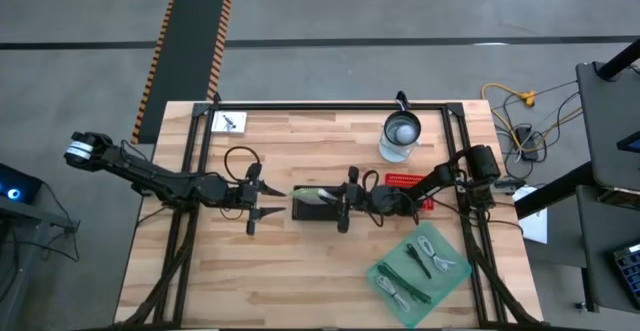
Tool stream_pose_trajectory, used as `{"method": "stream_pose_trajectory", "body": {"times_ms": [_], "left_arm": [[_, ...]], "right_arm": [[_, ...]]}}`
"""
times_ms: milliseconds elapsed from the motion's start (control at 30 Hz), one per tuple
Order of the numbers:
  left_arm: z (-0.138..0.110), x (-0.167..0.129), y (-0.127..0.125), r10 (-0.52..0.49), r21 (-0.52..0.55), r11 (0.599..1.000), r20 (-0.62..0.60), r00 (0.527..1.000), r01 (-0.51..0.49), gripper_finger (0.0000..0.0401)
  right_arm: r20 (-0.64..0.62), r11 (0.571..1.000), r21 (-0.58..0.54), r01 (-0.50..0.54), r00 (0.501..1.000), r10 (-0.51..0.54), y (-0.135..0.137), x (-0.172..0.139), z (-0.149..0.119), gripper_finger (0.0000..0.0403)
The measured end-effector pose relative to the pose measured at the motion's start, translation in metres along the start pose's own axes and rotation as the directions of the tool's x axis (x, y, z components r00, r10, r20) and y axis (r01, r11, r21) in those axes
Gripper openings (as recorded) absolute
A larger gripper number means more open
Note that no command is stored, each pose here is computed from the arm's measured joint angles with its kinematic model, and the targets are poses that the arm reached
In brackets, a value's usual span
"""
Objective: Pick and place items into bin
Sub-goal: Put the bottom white card reader box into the black bin, then put the white card reader box into the black bin
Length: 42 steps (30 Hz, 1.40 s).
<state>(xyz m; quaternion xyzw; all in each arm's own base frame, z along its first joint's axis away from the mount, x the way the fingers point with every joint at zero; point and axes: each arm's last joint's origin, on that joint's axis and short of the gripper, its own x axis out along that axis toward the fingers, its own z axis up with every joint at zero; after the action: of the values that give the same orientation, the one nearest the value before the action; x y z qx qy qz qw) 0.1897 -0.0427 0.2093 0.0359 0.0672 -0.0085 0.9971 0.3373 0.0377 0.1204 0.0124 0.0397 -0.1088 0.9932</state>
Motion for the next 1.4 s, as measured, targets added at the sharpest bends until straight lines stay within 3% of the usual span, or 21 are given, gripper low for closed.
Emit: {"method": "stream_pose_trajectory", "body": {"times_ms": [367, 633, 900, 1167, 1400], "left_arm": [[0.0, 0.0, 0.0, 0.0, 0.0, 1.0, 0.0, 1.0, 0.0, 0.0146], [-0.005, -0.001, 0.0, 0.0, 0.005, 1.0, -0.013, 1.0, 0.0, 0.0146], [-0.005, -0.001, 0.0, 0.0, 0.004, 1.0, -0.009, 1.0, 0.0, 0.0146], [-0.005, -0.001, 0.0, 0.0, 0.004, 1.0, -0.01, 1.0, 0.0, 0.0146], [-0.005, -0.001, 0.0, 0.0, 0.003, 1.0, -0.01, 1.0, 0.0, 0.0146]], "right_arm": [[-0.004, 1.0, -0.021, 0.0, 1.0, 0.0, 0.0, 0.0, 0.0, 0.0125], [0.021, 0.999, -0.048, 0.0, 1.0, 0.001, 0.002, 0.004, 0.006, 0.0141], [0.029, 0.999, -0.05, -0.001, 1.0, 0.003, 0.002, 0.001, 0.027, 0.013], [-0.154, 0.998, -0.051, -0.025, 0.988, 0.017, 0.004, -0.022, 0.054, 0.0108], [-0.226, 0.998, -0.024, -0.051, 0.973, 0.044, 0.011, -0.04, 0.067, 0.0074]]}}
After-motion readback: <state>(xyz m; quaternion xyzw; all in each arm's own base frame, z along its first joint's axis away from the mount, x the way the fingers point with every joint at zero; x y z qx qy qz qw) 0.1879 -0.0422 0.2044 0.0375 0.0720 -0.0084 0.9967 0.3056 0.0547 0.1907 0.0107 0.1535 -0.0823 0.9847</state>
